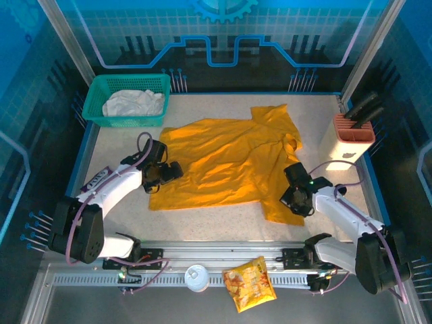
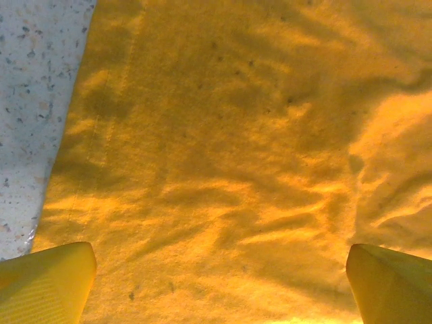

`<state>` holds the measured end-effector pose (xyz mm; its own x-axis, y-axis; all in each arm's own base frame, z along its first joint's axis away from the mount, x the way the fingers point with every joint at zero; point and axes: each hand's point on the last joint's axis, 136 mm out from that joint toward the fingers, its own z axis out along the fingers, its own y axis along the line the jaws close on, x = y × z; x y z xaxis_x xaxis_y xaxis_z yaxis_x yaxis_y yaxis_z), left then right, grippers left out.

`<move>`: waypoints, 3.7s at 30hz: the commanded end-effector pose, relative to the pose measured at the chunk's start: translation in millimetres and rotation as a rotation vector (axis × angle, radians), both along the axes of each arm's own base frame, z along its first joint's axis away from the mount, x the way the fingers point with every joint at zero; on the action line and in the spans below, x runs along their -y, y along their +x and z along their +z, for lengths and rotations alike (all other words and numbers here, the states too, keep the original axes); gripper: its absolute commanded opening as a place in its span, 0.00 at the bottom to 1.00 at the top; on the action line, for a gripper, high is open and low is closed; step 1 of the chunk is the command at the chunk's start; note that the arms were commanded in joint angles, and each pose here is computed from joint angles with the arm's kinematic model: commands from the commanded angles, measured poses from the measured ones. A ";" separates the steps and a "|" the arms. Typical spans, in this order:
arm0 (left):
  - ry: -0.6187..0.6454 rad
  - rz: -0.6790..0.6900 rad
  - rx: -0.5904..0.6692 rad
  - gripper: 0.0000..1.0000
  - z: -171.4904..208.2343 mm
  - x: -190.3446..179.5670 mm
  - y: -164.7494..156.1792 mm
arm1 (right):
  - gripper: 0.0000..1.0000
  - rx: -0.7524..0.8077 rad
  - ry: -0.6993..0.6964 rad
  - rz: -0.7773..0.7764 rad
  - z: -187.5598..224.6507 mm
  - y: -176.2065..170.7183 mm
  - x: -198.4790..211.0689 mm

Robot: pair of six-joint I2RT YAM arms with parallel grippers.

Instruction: Fold and stack the t-shirts

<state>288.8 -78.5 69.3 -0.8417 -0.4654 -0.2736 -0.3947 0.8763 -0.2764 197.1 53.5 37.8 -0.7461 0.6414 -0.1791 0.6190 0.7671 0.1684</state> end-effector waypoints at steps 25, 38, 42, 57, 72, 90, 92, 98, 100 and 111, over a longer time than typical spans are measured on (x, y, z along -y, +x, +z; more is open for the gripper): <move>-0.056 -0.027 -0.007 0.95 -2.6 13.0 10.2 | 0.00 -0.182 -0.066 -0.195 -35.9 39.5 48.0; -0.071 -0.022 -0.086 0.92 -34.5 18.4 9.1 | 0.00 -0.141 -0.031 -0.294 -26.0 -20.0 51.5; -0.086 -0.028 -0.105 0.91 -41.9 23.4 8.5 | 0.00 -0.090 -0.025 -0.285 -19.1 -19.8 52.2; -0.031 -0.081 -0.051 0.85 -11.0 32.2 37.0 | 0.00 0.127 -0.087 0.346 63.7 142.0 13.1; 0.049 -0.061 -0.175 0.83 -58.9 28.8 57.4 | 0.00 -0.172 -0.264 0.453 -22.9 273.8 48.0; 0.144 -0.070 -0.275 0.83 -91.5 15.6 87.0 | 0.00 -0.070 -0.106 0.510 -19.3 345.6 10.4; 0.155 -0.071 -0.265 0.82 -84.8 13.6 88.8 | 0.00 -0.028 -0.145 0.519 8.6 346.4 16.2; 0.235 -0.054 -0.150 0.87 -34.4 -1.1 99.6 | 0.30 0.024 -0.278 0.559 82.4 324.5 36.6; 0.249 -0.048 -0.133 0.88 -23.4 -3.4 101.0 | 0.36 -0.015 -0.315 0.560 86.1 304.2 46.3; 0.212 -0.084 -0.225 0.88 -63.3 17.4 95.2 | 0.39 -0.170 -0.399 0.513 49.4 252.2 78.0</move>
<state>389.6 -94.8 17.0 -0.9154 -0.3484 -0.2017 -0.3521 0.9358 -0.0186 452.0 -7.0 93.6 -0.9778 0.0875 -0.1904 0.1258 0.9718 -0.1993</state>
